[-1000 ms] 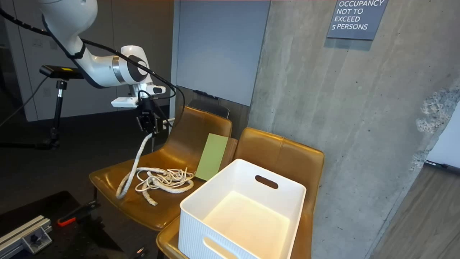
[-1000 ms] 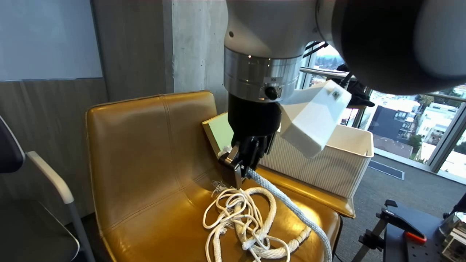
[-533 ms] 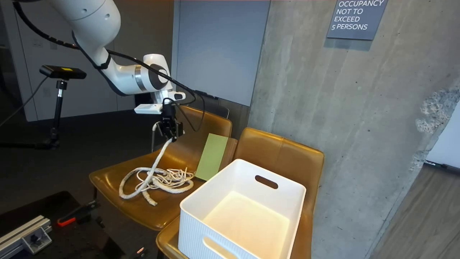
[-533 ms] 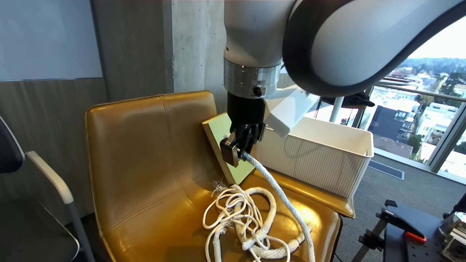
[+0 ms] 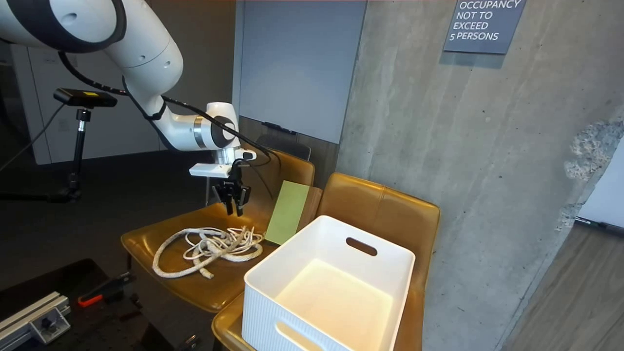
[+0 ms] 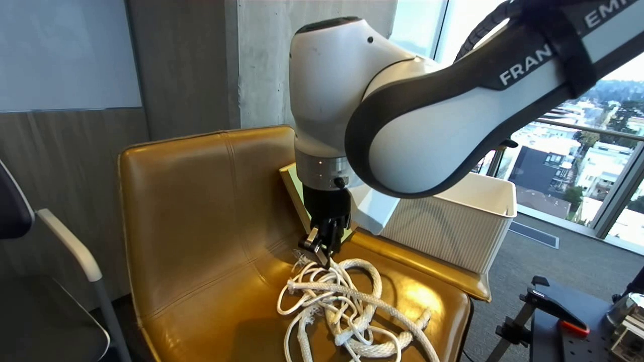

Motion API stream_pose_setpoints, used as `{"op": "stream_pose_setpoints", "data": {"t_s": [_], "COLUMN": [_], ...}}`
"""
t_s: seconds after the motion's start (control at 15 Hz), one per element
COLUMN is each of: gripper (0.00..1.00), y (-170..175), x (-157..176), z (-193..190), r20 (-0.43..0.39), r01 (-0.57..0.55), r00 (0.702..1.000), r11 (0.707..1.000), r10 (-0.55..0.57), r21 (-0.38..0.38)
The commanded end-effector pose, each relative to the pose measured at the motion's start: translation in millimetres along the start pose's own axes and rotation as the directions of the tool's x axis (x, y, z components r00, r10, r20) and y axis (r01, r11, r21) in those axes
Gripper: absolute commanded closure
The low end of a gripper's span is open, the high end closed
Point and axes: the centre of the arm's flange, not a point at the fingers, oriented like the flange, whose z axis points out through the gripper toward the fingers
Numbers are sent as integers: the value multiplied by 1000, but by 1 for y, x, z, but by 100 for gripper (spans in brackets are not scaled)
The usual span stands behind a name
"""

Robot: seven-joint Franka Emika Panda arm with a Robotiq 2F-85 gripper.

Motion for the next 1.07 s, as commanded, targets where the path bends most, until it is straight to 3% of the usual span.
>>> {"op": "stream_pose_setpoints", "data": {"t_s": [0.0, 0.27, 0.8, 1.0], "gripper": [29, 1, 0, 0], "y": [-3, 20, 96, 103], "x": [9, 7, -23, -38], "z": [-25, -55, -112, -130], "r20": [-4, -5, 118, 89], "r01": [19, -45, -270, -301], "r00": [1000, 999, 959, 953], "r11": [1000, 999, 956, 944], "r10": [-19, 45, 257, 291], "r21": [-1, 4, 112, 133]}}
